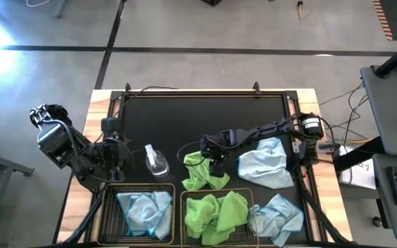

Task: Sort microfiber towel by color & place in baskets
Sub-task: Put the green microfiber cloth into the right wire basket

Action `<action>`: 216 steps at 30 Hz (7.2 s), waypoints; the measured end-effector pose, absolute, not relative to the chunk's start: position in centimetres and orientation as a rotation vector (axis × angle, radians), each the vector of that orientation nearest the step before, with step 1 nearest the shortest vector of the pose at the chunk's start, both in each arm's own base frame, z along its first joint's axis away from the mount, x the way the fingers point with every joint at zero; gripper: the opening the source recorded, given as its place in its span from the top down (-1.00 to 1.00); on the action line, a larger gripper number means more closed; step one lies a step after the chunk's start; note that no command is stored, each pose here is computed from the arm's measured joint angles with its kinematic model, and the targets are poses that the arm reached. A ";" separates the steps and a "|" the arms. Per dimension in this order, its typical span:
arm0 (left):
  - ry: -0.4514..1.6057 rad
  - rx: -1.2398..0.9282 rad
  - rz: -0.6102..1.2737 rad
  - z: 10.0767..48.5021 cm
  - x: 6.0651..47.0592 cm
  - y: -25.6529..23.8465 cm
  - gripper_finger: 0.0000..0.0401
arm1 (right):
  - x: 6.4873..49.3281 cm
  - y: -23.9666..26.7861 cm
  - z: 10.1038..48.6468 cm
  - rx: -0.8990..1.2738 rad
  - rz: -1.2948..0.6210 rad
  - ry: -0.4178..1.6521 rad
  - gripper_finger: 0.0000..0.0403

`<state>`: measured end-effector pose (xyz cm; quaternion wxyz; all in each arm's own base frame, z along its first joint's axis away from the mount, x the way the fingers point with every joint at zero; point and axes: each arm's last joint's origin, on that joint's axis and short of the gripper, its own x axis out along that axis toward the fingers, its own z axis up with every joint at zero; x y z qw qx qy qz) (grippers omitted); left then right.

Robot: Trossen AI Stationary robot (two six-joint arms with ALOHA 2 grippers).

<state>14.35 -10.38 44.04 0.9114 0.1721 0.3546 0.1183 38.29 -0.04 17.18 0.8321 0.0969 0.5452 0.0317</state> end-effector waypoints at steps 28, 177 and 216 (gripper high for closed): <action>0.729 0.352 0.243 44.1 14.3 -10.3 0.49 | 40.8 0.0 15.3 0.289 0.227 1.183 0.94; 0.701 0.147 0.284 43.5 15.9 -11.9 0.49 | 26.7 22.4 43.6 0.194 0.106 0.988 0.94; 0.679 0.097 0.289 43.6 16.0 -12.0 0.49 | 27.8 23.3 42.4 0.066 0.162 0.990 0.94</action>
